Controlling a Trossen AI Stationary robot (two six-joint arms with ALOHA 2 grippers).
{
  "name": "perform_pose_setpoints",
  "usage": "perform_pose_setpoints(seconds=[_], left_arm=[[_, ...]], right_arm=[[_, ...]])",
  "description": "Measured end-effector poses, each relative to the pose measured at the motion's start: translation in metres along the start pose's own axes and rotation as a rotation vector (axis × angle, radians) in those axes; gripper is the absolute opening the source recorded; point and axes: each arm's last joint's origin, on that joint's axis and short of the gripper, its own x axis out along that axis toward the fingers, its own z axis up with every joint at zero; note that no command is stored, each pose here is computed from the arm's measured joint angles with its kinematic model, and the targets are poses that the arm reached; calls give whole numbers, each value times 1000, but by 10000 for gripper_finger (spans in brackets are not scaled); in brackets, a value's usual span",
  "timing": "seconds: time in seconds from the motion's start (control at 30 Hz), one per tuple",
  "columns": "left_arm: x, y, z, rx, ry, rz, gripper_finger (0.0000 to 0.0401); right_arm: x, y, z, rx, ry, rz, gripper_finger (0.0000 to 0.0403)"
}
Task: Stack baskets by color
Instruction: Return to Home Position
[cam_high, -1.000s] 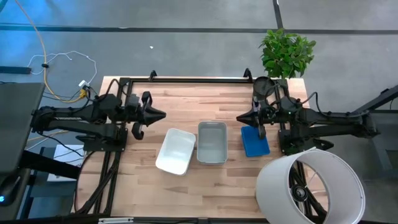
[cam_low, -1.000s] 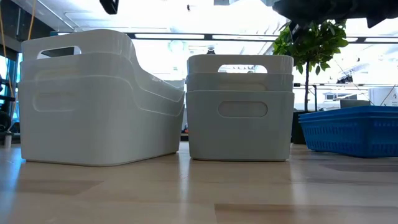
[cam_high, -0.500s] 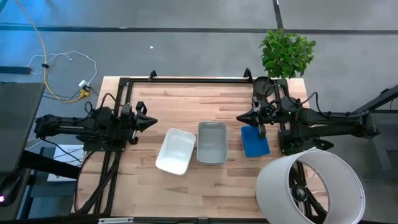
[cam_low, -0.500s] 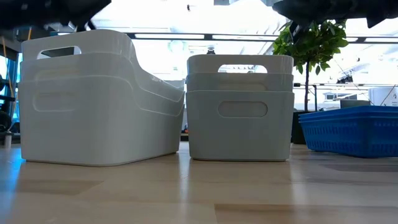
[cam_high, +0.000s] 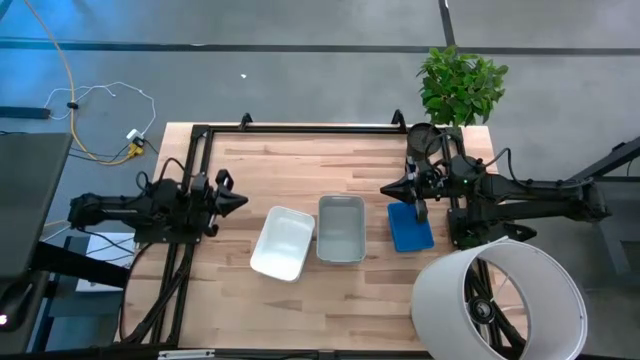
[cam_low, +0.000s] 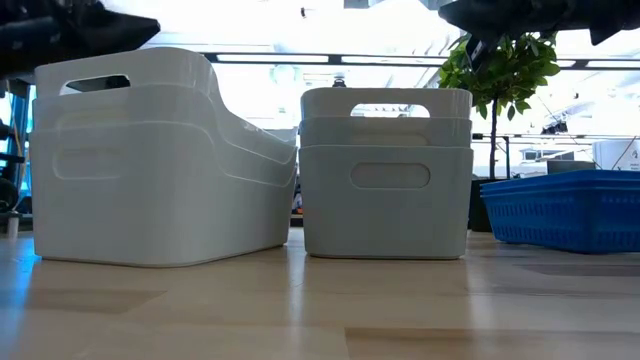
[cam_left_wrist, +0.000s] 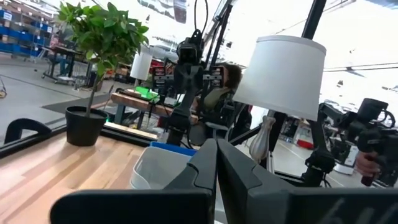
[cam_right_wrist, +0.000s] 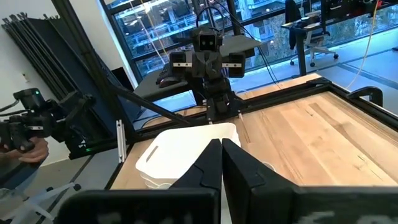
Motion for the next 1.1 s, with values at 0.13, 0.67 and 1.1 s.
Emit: perform_pose_setpoints(seconds=[0.13, 0.67, 1.1], left_arm=[[-5, 3, -9, -15, 12, 7, 0], [-7, 12, -26, 143, 184, 138, 0], [-7, 12, -27, 11, 186, 143, 0]], right_arm=[[0, 0, 0, 33, 0, 0, 0], [0, 0, 0, 39, 0, 5, 0], [-21, 2, -8, 31, 72, -20, 0]])
